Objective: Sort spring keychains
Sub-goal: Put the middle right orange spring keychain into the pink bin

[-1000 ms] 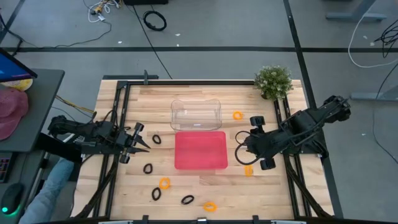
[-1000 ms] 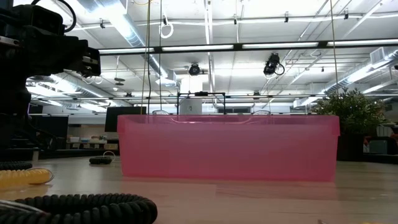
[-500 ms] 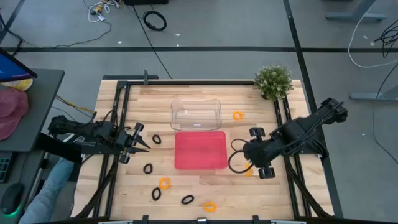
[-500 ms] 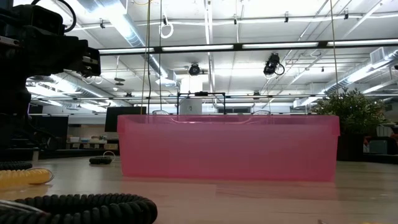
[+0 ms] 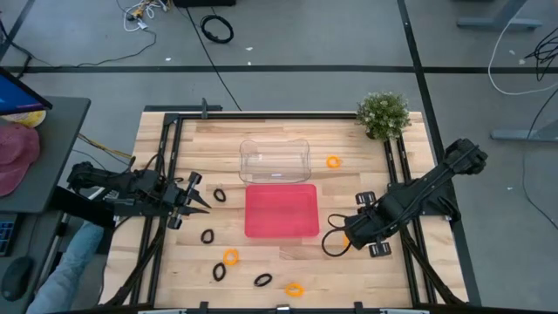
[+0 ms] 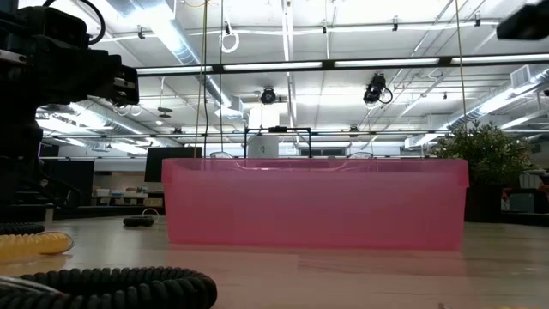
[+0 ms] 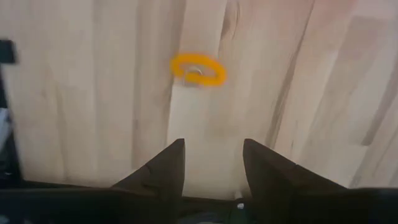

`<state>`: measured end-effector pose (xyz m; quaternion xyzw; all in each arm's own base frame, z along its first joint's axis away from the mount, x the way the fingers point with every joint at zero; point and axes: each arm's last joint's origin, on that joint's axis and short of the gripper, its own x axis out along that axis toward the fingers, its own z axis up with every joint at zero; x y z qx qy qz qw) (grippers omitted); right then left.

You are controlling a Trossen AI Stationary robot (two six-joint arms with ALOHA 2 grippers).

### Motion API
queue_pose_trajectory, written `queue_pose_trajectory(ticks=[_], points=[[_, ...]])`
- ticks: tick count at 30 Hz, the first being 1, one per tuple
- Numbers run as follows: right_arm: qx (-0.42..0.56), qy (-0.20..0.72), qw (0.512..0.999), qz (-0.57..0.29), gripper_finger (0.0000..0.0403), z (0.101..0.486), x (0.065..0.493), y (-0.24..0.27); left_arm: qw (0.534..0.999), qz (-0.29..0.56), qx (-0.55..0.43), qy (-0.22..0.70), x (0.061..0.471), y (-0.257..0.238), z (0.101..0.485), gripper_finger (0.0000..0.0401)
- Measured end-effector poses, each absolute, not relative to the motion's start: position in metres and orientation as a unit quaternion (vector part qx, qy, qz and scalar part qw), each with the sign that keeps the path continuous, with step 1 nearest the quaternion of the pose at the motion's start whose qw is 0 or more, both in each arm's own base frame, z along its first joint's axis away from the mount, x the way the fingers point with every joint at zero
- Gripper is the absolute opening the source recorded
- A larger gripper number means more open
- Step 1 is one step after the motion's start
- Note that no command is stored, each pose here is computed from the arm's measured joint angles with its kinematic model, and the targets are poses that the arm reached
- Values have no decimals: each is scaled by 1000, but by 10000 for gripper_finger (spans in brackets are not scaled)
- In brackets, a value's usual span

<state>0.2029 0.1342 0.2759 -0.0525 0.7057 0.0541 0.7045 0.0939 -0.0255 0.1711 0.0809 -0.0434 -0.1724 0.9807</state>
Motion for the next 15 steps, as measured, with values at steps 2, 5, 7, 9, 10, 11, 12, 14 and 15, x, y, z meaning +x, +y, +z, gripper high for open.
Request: queue_pose_trajectory(ticks=[2, 5, 7, 9, 10, 11, 12, 14, 15], points=[[-50, 719, 690, 62, 166, 264, 200, 134, 981, -173, 81, -43, 94, -26, 171, 69], [-42, 738, 668, 86, 166, 250, 196, 133, 981, -173, 81, -43, 94, -26, 171, 69], [-40, 739, 665, 99, 166, 243, 195, 134, 981, -173, 81, -43, 94, -26, 171, 69], [-35, 728, 676, 106, 166, 236, 197, 135, 981, -173, 81, -43, 94, -26, 171, 69], [-32, 722, 682, 110, 166, 233, 199, 136, 981, -173, 81, -43, 94, -26, 171, 69], [-30, 717, 688, 113, 166, 230, 200, 137, 981, -173, 81, -43, 94, -26, 171, 69], [-27, 711, 693, 117, 166, 229, 201, 137, 981, -173, 81, -43, 94, -26, 171, 69], [-20, 695, 708, 125, 166, 226, 205, 140, 981, -173, 81, -43, 94, -26, 171, 69], [-12, 688, 715, 125, 166, 226, 206, 141, 981, -172, 81, -43, 94, -26, 171, 69]])
